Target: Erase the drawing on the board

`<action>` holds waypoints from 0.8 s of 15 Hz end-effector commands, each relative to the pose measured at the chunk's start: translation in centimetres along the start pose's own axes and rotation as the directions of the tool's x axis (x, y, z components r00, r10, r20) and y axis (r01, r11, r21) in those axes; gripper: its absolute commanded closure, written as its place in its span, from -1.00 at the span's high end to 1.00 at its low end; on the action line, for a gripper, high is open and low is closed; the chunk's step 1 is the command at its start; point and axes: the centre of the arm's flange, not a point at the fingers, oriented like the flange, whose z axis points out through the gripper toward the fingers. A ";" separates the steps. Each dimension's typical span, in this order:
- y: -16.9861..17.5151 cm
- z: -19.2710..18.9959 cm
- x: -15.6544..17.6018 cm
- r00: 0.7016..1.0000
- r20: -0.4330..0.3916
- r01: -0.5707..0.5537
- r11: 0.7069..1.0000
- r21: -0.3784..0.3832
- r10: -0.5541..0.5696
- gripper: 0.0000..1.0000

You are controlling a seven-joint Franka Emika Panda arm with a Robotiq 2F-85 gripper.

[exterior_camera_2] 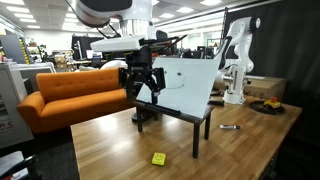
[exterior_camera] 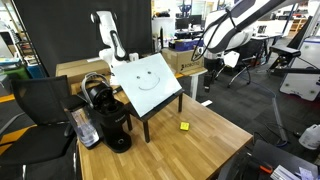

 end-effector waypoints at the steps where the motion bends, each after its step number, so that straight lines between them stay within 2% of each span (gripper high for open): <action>1: 0.0 -0.1 0.1 1.000 -0.001 0.002 1.000 -0.002 -0.002 1.00; 12: -0.1 0.0 0.1 1.000 0.002 0.001 1.000 0.001 -0.001 1.00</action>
